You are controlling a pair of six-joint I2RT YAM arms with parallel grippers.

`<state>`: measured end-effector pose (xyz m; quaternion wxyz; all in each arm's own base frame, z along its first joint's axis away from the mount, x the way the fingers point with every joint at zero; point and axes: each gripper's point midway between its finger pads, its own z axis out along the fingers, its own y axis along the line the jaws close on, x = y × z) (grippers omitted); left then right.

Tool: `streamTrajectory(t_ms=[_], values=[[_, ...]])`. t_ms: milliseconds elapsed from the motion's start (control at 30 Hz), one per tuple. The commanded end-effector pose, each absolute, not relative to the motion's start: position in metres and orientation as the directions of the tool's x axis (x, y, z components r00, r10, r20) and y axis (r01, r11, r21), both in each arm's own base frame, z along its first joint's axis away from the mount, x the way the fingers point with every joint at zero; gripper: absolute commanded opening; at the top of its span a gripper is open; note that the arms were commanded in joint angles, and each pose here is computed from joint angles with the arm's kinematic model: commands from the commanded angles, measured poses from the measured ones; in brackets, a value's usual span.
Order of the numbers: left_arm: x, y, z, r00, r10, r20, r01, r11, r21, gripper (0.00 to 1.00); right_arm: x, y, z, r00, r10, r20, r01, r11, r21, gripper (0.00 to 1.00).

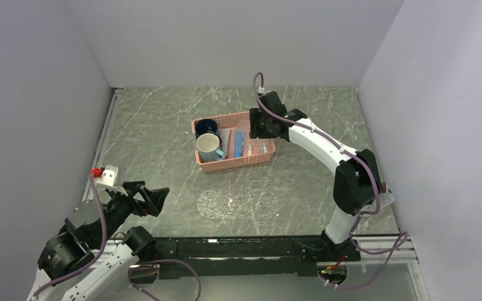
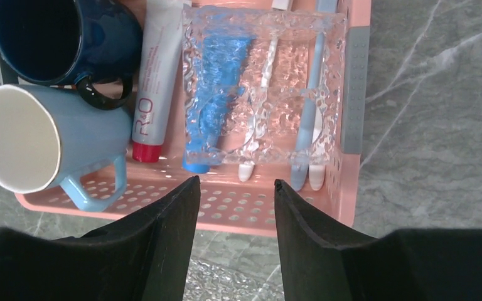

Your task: Prepare toiletry sets of a toothbrush and toothpaste on the tray

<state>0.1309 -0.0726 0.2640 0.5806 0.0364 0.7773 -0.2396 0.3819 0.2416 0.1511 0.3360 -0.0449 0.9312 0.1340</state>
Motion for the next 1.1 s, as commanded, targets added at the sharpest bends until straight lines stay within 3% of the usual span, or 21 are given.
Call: streamTrajectory(t_ms=[0,733,1067], values=[[0.127,-0.075,0.277,-0.247,-0.244,-0.938,0.402,0.855,-0.328,0.99,0.403,0.251,0.17,-0.743,0.058,-0.667,-0.189,0.937,0.292,0.49],[0.126,-0.068,0.276,-0.203,-0.28,-0.938,0.392,0.855,-0.34,0.99,0.43,0.254,0.124,-0.812,0.139,-0.566,-0.097,0.925,0.366,0.41],[0.126,-0.067,0.276,-0.199,-0.284,-0.938,0.384,0.858,-0.341,0.99,0.431,0.255,0.113,-0.825,0.139,-0.547,-0.087,0.926,0.367,0.28]])
